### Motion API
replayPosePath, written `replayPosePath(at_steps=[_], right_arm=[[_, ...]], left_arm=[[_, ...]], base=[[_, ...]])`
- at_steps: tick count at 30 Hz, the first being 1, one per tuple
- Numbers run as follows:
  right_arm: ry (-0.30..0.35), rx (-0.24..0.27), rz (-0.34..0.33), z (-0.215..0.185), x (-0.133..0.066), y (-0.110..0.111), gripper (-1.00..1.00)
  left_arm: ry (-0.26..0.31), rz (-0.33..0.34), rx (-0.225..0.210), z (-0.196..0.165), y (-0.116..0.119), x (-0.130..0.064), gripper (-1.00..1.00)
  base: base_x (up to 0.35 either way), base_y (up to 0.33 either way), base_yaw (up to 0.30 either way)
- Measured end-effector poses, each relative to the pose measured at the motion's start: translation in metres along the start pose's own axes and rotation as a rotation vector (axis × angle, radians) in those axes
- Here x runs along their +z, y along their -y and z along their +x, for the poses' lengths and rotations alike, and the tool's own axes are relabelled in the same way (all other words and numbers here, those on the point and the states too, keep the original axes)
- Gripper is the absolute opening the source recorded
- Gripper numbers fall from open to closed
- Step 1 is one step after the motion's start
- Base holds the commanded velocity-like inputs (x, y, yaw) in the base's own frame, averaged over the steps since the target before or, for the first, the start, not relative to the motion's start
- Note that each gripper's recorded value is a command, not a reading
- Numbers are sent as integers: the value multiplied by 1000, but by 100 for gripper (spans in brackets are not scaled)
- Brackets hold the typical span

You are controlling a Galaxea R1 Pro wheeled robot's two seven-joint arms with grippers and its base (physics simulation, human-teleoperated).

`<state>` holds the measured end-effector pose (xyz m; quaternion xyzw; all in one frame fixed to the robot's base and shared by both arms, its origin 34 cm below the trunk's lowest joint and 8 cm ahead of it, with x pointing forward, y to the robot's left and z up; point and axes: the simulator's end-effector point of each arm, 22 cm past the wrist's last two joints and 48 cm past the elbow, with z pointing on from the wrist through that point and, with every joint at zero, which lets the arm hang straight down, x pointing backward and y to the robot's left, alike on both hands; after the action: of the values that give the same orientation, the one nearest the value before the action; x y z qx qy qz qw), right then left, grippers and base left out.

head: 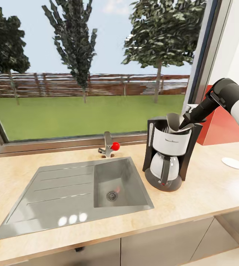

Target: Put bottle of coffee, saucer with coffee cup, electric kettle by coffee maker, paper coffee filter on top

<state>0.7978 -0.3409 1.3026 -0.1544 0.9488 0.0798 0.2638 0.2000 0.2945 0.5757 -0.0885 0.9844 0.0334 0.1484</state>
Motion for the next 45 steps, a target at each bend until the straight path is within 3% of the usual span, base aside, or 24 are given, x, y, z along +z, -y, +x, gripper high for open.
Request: replayPosePath(at_steps=[45], right_arm=[[-13,3,-3,1,11,2,-100]], left_arm=[[-15,-3,0,6,-1,-1,100]], base=[[0,0,0]])
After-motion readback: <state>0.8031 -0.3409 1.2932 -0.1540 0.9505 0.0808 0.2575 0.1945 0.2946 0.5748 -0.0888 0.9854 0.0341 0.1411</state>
